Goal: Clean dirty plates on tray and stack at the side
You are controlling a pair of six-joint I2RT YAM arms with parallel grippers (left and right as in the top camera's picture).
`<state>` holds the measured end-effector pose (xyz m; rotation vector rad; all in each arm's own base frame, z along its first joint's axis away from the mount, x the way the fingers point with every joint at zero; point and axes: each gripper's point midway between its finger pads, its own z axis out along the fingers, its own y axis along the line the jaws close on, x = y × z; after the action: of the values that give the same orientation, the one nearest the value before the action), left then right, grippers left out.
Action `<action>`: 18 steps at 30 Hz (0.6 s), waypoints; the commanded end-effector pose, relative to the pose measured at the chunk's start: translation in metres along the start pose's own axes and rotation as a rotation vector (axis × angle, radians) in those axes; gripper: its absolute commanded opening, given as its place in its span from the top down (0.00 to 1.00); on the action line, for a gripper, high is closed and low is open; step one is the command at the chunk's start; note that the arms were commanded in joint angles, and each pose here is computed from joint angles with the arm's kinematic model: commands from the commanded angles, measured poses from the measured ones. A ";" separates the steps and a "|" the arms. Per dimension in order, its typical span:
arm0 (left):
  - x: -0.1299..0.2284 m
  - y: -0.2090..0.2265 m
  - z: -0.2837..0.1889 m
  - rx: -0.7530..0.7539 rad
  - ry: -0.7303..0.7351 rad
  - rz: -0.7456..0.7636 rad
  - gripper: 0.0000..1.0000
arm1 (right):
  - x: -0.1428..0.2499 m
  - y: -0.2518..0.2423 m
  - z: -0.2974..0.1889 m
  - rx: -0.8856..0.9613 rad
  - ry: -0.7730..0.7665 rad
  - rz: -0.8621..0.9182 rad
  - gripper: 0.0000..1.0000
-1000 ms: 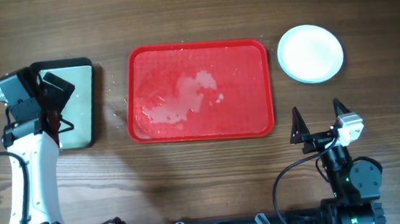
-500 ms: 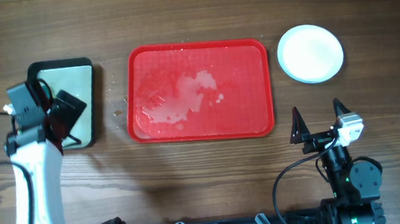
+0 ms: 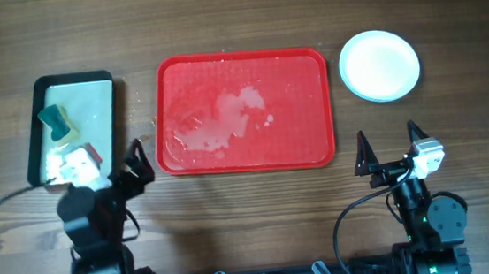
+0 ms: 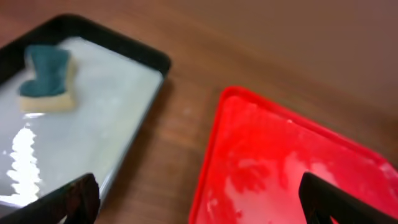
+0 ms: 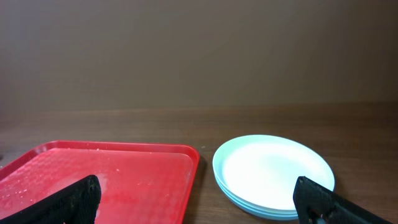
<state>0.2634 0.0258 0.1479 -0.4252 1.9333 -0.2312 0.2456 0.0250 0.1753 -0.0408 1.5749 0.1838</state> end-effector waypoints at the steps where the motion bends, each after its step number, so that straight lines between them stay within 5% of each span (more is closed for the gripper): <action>1: 0.010 -0.013 -0.003 0.094 -0.075 0.058 0.00 | 0.000 0.000 0.000 0.004 -0.005 -0.011 0.00; 18: 0.011 -0.023 -0.016 0.172 -0.263 0.097 0.00 | 0.000 0.000 0.000 0.003 -0.005 -0.011 0.00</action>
<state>0.2502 -0.0014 0.1486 -0.2532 1.6840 -0.2965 0.2456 0.0249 0.1752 -0.0405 1.5753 0.1835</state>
